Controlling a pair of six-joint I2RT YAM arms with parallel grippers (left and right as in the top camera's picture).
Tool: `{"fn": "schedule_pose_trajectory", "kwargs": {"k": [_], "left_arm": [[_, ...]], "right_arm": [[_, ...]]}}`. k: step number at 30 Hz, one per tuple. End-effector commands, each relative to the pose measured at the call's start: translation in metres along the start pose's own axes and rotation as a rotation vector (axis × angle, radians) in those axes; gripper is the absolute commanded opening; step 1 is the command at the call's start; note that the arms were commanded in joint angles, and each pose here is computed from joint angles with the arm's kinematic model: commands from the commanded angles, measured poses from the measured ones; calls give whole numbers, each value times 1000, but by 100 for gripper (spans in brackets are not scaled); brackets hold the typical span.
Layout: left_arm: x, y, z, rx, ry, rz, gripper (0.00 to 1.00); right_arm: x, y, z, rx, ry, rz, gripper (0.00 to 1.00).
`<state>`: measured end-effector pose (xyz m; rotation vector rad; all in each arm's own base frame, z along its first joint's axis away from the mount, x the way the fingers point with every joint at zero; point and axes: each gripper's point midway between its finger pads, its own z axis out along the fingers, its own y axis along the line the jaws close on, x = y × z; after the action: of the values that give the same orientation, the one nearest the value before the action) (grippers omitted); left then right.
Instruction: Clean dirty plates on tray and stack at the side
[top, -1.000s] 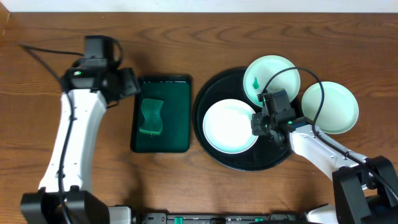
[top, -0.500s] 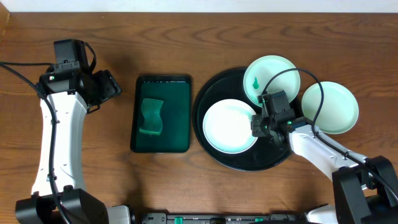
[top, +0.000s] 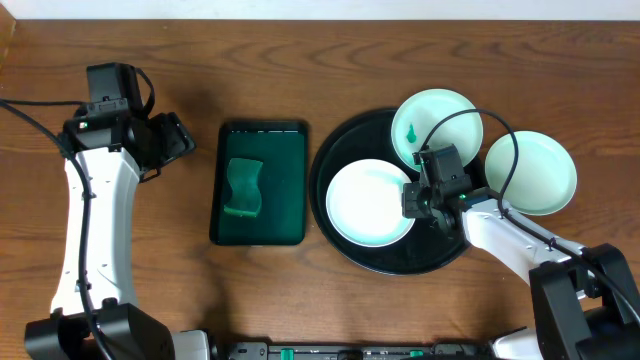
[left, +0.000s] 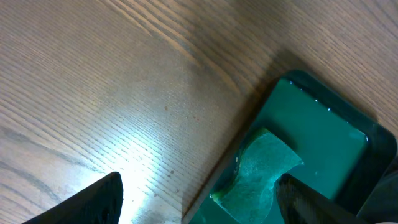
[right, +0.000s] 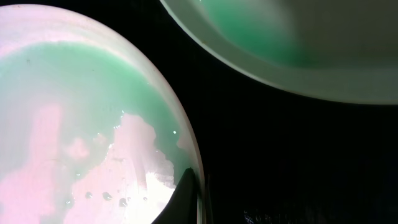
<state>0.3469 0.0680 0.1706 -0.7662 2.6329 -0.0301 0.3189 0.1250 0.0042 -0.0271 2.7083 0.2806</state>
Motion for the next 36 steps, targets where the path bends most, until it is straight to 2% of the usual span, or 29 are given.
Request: {"fn": "schedule_pose_trajectory", "kwargs": {"k": [1, 19, 32, 36], "left_arm": [[-4, 2, -3, -11, -12, -4, 79], [-4, 2, -3, -11, -12, -4, 79], [-4, 2, -3, -11, -12, -4, 80], [-4, 2, -3, -11, -12, -4, 80]], "right_arm": [[6, -4, 4, 24, 16, 0, 1], [-9, -12, -30, 45, -43, 29, 1], [-24, -26, -64, -81, -78, 263, 1], [-31, -27, -73, -110, -78, 286, 1]]}}
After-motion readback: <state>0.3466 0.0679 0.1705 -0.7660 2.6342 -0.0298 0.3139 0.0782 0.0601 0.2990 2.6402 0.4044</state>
